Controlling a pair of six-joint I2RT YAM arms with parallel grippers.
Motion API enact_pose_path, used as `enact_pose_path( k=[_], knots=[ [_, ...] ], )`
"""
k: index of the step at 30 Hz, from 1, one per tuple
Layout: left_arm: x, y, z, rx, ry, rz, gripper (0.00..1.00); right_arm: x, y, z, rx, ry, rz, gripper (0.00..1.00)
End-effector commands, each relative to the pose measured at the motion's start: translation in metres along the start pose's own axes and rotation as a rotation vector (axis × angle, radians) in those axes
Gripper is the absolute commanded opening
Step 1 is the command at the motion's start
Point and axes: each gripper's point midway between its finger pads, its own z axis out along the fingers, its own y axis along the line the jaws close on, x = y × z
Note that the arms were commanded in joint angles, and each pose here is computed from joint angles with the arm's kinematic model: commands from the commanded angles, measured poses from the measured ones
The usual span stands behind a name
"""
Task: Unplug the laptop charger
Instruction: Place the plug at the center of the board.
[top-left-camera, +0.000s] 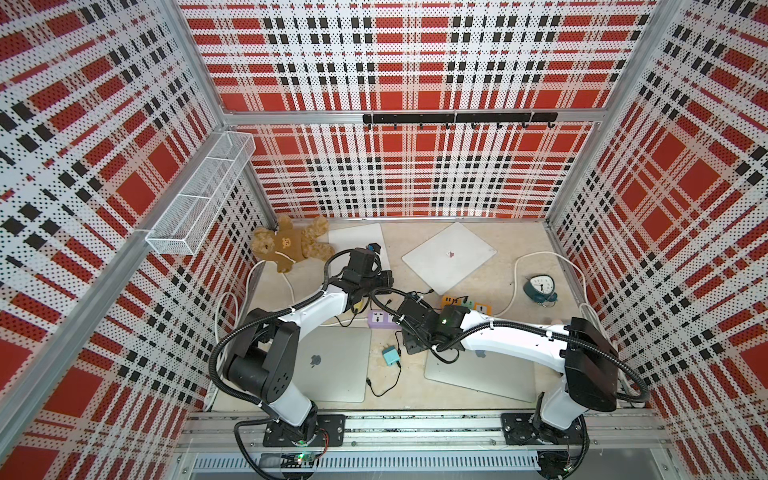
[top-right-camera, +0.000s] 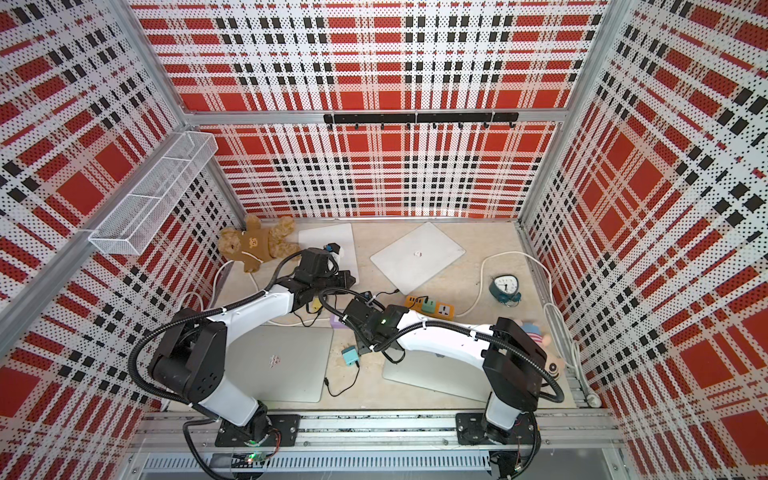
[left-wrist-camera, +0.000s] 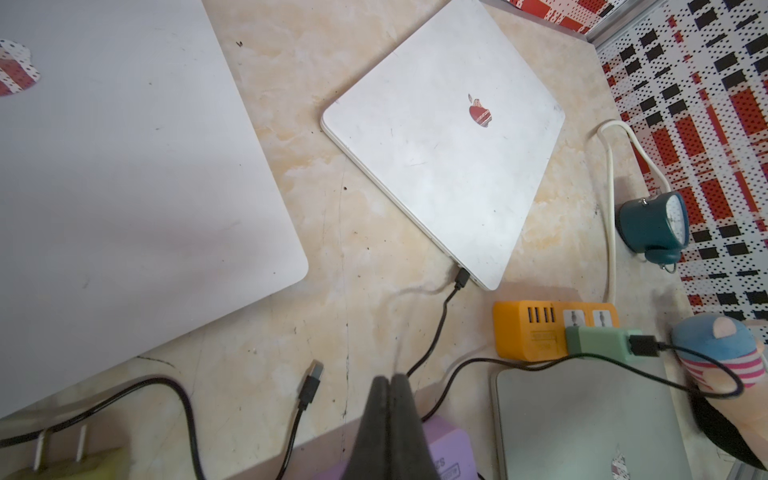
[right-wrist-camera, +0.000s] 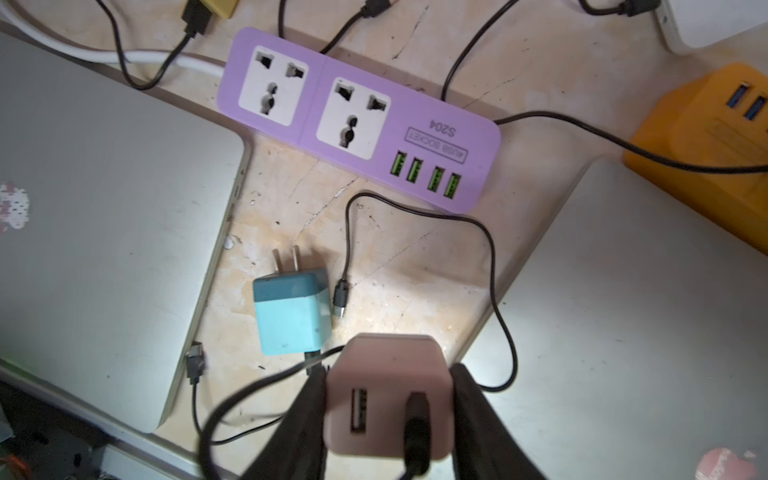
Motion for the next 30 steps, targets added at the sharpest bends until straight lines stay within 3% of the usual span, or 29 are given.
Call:
enact_pose_path(
  k=[1, 14, 23, 30],
  knots=[
    [-0.002, -0.002, -0.002, 0.017, -0.004, 0.012, 0.0, 0.01, -0.012, -0.002, 0.073, 0.049, -0.008, 0.2],
    [0.002, 0.001, -0.001, 0.009, 0.003, 0.011, 0.0, 0.042, -0.043, -0.019, 0.219, 0.204, -0.02, 0.21],
    [0.006, 0.003, -0.001, 0.005, 0.01, 0.011, 0.0, 0.067, -0.011, -0.009, -0.013, 0.266, 0.082, 0.21],
    [0.006, 0.003, -0.004, 0.003, 0.013, 0.016, 0.0, 0.066, 0.018, -0.001, -0.16, 0.276, 0.111, 0.2]
  ],
)
